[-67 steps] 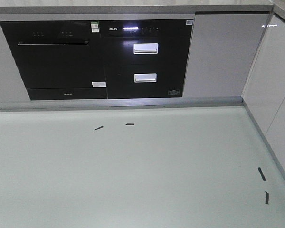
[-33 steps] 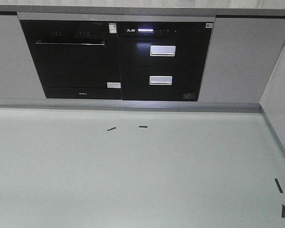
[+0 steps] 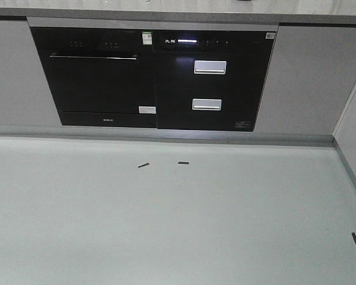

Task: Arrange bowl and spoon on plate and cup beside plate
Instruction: 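Drive the base toward the counter with both grippers closed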

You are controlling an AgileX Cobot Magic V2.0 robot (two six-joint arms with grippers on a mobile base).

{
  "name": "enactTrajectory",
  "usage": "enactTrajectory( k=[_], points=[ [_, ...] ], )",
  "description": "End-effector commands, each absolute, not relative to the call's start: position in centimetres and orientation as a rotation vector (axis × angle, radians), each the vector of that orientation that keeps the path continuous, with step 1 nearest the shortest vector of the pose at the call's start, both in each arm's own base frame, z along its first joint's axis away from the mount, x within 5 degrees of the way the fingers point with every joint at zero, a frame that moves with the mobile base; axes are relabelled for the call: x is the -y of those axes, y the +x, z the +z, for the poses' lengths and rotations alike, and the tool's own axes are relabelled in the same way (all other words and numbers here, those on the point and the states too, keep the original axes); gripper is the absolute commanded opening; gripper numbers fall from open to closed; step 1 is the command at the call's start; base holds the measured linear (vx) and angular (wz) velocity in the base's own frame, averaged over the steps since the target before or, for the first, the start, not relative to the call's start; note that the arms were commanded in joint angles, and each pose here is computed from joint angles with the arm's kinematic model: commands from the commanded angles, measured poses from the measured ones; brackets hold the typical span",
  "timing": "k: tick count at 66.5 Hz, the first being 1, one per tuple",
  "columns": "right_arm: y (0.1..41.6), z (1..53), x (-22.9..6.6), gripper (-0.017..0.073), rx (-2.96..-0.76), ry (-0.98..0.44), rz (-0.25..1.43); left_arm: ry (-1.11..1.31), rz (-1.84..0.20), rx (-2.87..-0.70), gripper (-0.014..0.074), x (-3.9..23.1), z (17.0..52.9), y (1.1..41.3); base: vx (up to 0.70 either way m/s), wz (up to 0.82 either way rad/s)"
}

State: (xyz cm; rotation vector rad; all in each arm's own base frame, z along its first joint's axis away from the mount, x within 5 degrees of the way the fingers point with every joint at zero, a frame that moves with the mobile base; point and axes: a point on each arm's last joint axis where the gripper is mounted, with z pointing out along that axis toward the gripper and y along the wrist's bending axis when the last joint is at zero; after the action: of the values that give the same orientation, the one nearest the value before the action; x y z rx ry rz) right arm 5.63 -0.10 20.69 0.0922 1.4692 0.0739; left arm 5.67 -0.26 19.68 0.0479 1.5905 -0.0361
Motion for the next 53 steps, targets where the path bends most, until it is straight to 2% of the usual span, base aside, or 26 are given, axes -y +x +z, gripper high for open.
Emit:
enactTrajectory(
  k=[1, 53],
  points=[
    [5.46, 21.34, 0.13, -0.0003, -1.385, 0.082, 0.06, 0.047, -0.051, -1.514, -0.0006, 0.34, 20.57, 5.66, 0.09, -0.02],
    [5.46, 21.34, 0.13, -0.0003, -1.385, 0.082, 0.06, 0.047, -0.051, -1.514, -0.0006, 0.34, 20.57, 5.66, 0.11, -0.01]
  ],
)
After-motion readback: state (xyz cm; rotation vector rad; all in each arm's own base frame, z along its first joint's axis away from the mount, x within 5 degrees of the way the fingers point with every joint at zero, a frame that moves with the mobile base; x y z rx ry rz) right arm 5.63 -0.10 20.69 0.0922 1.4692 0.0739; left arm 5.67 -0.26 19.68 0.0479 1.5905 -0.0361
